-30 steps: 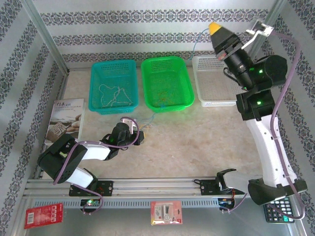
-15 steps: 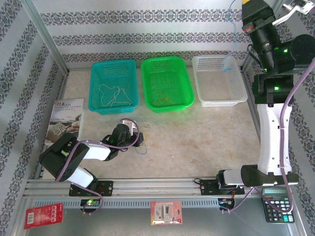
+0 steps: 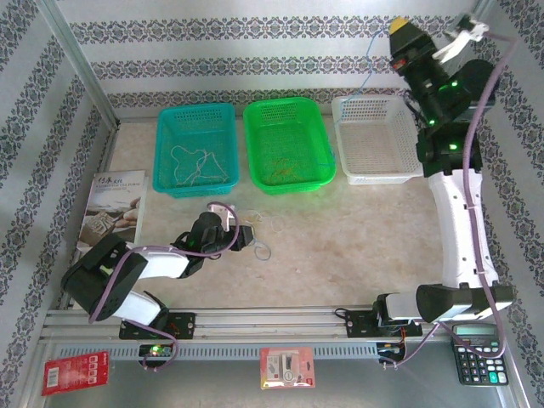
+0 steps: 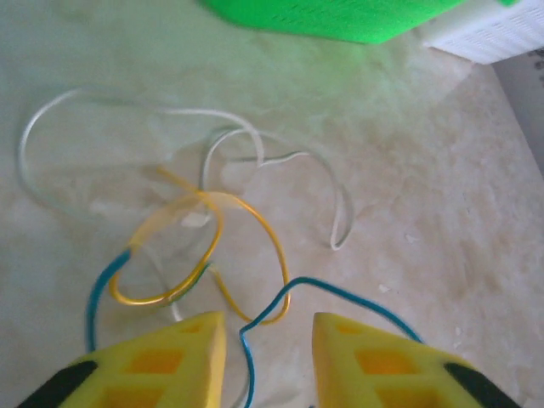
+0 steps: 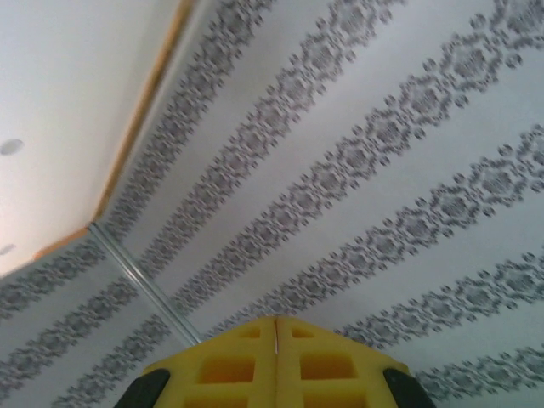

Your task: Untangle the cables

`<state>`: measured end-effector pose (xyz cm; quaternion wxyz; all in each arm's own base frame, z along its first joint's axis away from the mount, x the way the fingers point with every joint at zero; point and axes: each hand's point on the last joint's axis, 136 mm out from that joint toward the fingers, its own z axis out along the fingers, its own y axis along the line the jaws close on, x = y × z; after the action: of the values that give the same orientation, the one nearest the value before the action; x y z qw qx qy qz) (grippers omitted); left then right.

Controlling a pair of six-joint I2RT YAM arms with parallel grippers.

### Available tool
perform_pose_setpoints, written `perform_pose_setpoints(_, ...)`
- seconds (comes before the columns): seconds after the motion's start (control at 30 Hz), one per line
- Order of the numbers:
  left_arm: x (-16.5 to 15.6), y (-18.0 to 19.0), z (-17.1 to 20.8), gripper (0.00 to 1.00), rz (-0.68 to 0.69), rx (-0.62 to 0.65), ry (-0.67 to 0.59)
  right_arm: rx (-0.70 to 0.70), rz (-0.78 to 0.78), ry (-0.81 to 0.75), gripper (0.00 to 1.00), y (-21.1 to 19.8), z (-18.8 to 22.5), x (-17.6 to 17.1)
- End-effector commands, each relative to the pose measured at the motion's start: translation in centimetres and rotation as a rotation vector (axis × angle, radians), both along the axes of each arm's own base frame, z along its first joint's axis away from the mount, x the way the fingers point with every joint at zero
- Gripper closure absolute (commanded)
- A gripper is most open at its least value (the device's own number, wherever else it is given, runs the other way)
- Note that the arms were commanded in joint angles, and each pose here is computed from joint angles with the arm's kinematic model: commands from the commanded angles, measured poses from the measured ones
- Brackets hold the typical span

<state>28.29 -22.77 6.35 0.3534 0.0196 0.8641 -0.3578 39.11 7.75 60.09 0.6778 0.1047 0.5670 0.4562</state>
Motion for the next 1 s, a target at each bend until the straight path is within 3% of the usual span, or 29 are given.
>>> perform_pose_setpoints(0.0, 0.4, -1.1, 2.9, 0.46, -0.028, -0.036, -0.051, -0.068, -0.05, -0.033, 1.0, 0.7, -0.6, 0.0)
perform_pose_setpoints(0.17, 0.4, -0.8, 4.6, 0.11, -0.019, -0.028, -0.073, -0.127, -0.119, 0.016, 1.0, 0.4, -3.1, 2.4)
perform_pose_setpoints(0.27, 0.3, -0.5, 5.3, 0.0, -0.013, -0.021, -0.082, -0.183, -0.177, 0.042, 1.0, -0.3, -4.2, 3.8)
perform_pose_setpoints(0.53, 0.5, 0.1, 7.0, 0.0, 0.017, -0.023, -0.11, -0.256, -0.311, 0.141, 1.0, -3.3, -7.7, 7.6)
perform_pose_setpoints(0.73, 0.7, 0.1, 8.8, 0.0, 0.017, -0.022, -0.141, -0.309, -0.395, 0.251, 1.0, -5.2, -12.8, 10.0)
perform_pose_setpoints(0.97, 0.7, 0.1, 9.5, 0.0, 0.014, -0.015, -0.151, -0.343, -0.461, 0.327, 1.0, -7.1, -16.7, 11.1)
